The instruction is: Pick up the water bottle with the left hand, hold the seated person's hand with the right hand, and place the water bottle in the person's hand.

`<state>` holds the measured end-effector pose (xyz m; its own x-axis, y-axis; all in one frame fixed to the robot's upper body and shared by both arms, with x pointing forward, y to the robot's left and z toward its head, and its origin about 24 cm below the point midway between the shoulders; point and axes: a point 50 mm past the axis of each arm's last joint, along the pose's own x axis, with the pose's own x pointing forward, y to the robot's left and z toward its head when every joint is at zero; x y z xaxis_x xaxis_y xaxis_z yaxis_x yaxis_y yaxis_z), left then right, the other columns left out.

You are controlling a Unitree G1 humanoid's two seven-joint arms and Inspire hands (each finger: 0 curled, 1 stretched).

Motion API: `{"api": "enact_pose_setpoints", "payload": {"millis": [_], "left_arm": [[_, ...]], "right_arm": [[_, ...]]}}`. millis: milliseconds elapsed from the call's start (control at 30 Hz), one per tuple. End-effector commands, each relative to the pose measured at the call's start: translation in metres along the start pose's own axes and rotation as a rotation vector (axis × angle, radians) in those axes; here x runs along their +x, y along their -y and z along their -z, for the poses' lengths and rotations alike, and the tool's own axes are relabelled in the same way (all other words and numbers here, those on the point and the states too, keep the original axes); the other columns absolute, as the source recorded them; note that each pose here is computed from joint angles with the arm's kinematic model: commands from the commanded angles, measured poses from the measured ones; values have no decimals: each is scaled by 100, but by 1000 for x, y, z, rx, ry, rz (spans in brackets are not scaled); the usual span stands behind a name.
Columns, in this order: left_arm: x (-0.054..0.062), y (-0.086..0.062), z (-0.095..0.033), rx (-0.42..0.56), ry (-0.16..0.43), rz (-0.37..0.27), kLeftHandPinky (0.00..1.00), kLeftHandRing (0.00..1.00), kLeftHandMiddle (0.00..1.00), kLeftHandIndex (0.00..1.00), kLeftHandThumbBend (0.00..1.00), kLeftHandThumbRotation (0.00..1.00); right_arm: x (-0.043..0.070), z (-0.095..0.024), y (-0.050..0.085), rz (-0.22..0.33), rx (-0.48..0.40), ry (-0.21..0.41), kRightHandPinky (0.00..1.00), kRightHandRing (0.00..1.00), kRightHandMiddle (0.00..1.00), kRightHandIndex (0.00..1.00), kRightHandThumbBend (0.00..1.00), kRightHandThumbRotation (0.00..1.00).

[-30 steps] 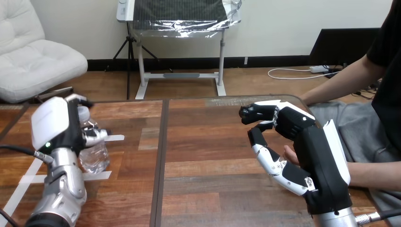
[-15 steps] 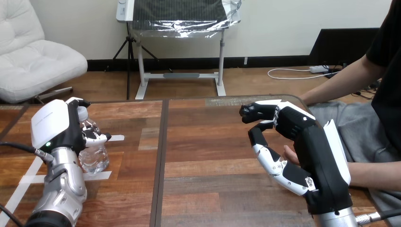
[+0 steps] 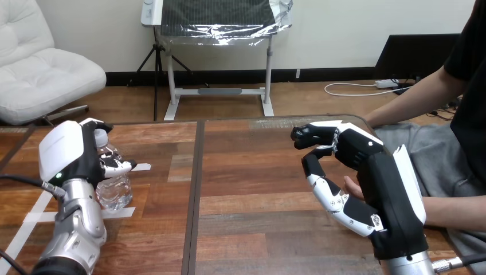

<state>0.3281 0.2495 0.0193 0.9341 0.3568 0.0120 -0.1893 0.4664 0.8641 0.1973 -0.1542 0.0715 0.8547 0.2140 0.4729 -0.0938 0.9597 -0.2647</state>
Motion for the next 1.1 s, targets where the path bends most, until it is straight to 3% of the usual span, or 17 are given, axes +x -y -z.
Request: {"api": "enact_pose_setpoints", "payload": {"millis": [0, 367, 567, 800, 1067], "left_arm": [[-7, 11, 0, -70, -7, 43, 52, 61, 67, 68, 80, 0], [-15, 16, -4, -187, 29, 43, 55, 63, 69, 69, 80, 0], [-21, 22, -6, -337, 27, 44, 55, 63, 69, 69, 81, 0], [-27, 27, -11, -421, 20, 37, 56, 64, 69, 69, 81, 0], [-33, 31, -18, -465, 23, 13, 53, 57, 62, 64, 79, 0]], "right_arm": [[15, -13, 7, 10, -17, 104, 51, 64, 67, 62, 27, 0], [15, -13, 7, 9, -14, 103, 52, 64, 67, 62, 27, 0], [15, -13, 7, 8, -23, 107, 52, 64, 67, 63, 27, 0], [15, -14, 7, 11, -25, 108, 52, 64, 67, 62, 27, 0], [15, -13, 8, 9, -15, 106, 52, 64, 67, 62, 27, 0]]}}
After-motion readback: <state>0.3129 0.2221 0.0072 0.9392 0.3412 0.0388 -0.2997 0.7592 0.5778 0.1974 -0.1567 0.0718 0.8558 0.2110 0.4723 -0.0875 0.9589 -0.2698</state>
